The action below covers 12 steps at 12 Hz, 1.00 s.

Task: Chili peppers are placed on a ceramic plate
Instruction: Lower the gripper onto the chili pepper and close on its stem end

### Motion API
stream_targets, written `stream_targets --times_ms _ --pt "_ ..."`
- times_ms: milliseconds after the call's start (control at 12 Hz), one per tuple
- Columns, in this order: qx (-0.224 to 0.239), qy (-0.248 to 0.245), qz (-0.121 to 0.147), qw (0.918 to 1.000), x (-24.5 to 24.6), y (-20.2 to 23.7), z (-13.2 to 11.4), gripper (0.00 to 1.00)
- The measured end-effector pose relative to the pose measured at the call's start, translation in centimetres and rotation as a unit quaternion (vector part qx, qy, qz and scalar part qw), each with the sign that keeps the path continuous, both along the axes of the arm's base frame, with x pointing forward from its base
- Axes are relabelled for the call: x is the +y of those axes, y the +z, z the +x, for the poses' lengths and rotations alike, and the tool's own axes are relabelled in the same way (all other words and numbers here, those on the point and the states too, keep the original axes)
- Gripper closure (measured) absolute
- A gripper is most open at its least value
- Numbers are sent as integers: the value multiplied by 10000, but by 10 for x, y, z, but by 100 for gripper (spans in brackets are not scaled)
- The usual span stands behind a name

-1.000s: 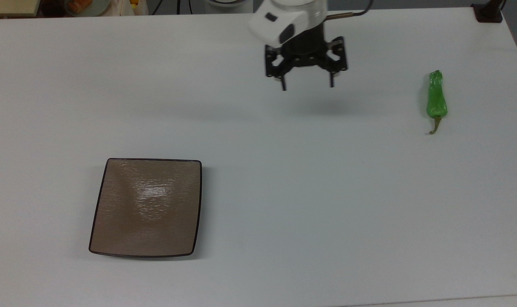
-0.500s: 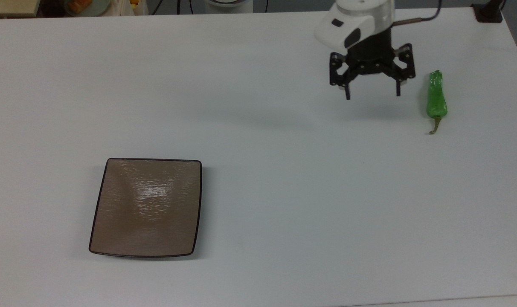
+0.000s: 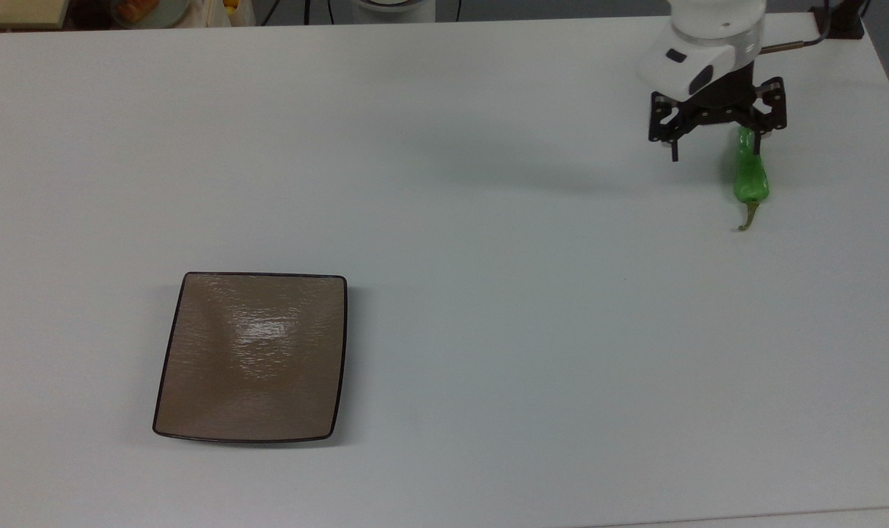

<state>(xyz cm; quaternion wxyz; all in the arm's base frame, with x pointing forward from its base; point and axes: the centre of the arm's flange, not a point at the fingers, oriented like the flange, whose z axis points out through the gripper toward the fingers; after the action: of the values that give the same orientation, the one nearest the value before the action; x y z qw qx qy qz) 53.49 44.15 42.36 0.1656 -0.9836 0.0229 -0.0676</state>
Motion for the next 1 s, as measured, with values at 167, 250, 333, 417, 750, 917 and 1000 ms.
stream_targets --times_ms 167,250,333,417,750,917,1000 --pt "169 136 -140 9997 29 -27 -21 0" --pt "256 201 -217 9992 43 -42 -32 0" --pt "331 234 -265 9988 53 -54 -41 0" --pt "379 276 -316 9984 63 -63 -49 0" --pt "354 144 -359 9986 93 -81 -55 0" --pt "269 105 -310 9991 105 -94 -58 0" --pt "241 106 -310 9992 109 -100 -60 0"
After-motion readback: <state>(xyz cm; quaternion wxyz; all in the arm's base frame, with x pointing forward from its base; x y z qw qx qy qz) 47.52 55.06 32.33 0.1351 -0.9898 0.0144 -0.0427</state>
